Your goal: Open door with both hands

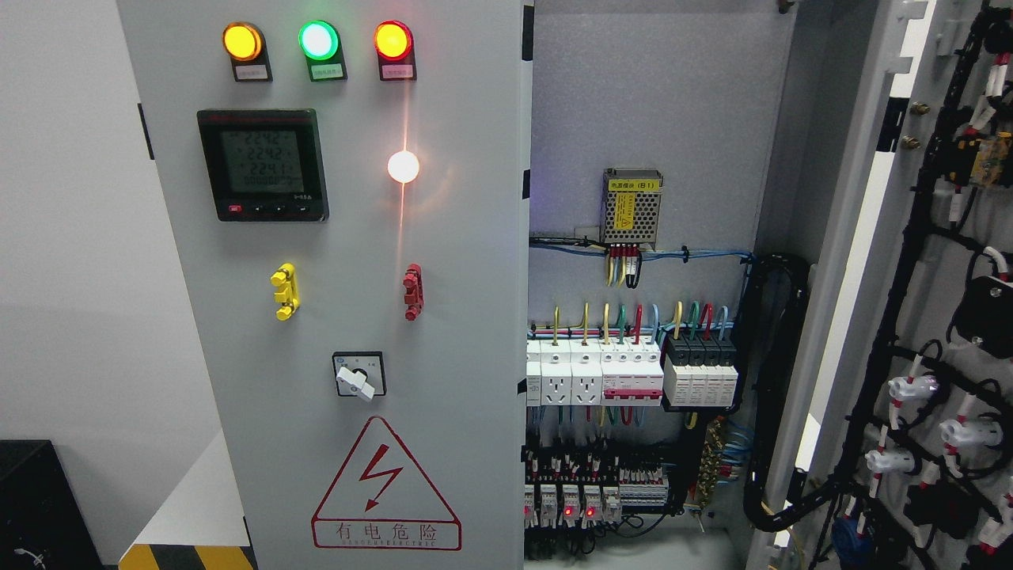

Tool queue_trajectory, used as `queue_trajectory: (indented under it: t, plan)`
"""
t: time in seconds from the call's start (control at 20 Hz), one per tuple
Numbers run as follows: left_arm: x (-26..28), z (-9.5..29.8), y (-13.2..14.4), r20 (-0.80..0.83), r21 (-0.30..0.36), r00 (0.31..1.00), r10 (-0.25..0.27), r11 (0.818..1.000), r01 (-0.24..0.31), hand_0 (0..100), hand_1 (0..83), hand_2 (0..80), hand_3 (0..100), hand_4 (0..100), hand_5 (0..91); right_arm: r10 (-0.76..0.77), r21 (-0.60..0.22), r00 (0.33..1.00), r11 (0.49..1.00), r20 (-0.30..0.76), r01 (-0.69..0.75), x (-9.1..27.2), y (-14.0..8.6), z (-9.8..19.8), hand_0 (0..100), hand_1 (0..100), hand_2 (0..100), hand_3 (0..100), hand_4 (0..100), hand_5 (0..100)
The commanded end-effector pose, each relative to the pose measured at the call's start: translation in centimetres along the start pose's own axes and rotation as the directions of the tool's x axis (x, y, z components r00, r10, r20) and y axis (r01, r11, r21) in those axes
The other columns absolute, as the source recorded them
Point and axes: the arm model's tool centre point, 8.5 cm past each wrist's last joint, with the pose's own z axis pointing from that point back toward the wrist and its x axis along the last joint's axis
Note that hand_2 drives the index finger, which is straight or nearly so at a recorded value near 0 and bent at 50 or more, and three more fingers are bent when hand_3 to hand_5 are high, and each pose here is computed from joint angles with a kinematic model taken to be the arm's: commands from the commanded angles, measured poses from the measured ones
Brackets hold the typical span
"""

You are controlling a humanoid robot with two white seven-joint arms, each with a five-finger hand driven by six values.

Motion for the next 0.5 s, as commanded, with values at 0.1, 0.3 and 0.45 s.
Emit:
queue_trajectory:
  t: [0.1, 0.3, 0.45]
  plan:
    - [-1.2, 0.0, 0.1, -0.021, 0.003, 1.000, 0.002, 1.000, -0.002, 0, 0.0, 0.0, 0, 0, 0.0, 0.009, -0.025, 0.978, 1.000, 0.206, -0.004, 4.7, -1.5, -6.3, 0, 0, 0, 0, 0, 0]
    - [-1.2, 0.0, 0.1, -0.021, 0.003, 1.000, 0.002, 1.000, -0.002, 0, 0.0, 0.0, 0, 0, 0.0, -0.011, -0.034, 0.984, 0.999, 0.176, 0.018, 5.2, -1.4, -8.4, 0, 0, 0, 0, 0, 0]
    - [-1.2, 0.0, 0.1, -0.021, 0.003, 1.000, 0.001, 1.000, -0.001, 0, 0.0, 0.0, 0, 0, 0.0, -0.036, -0.039, 0.987, 0.998, 0.156, 0.042, 6.0, -0.9, -10.5, 0, 0, 0, 0, 0, 0]
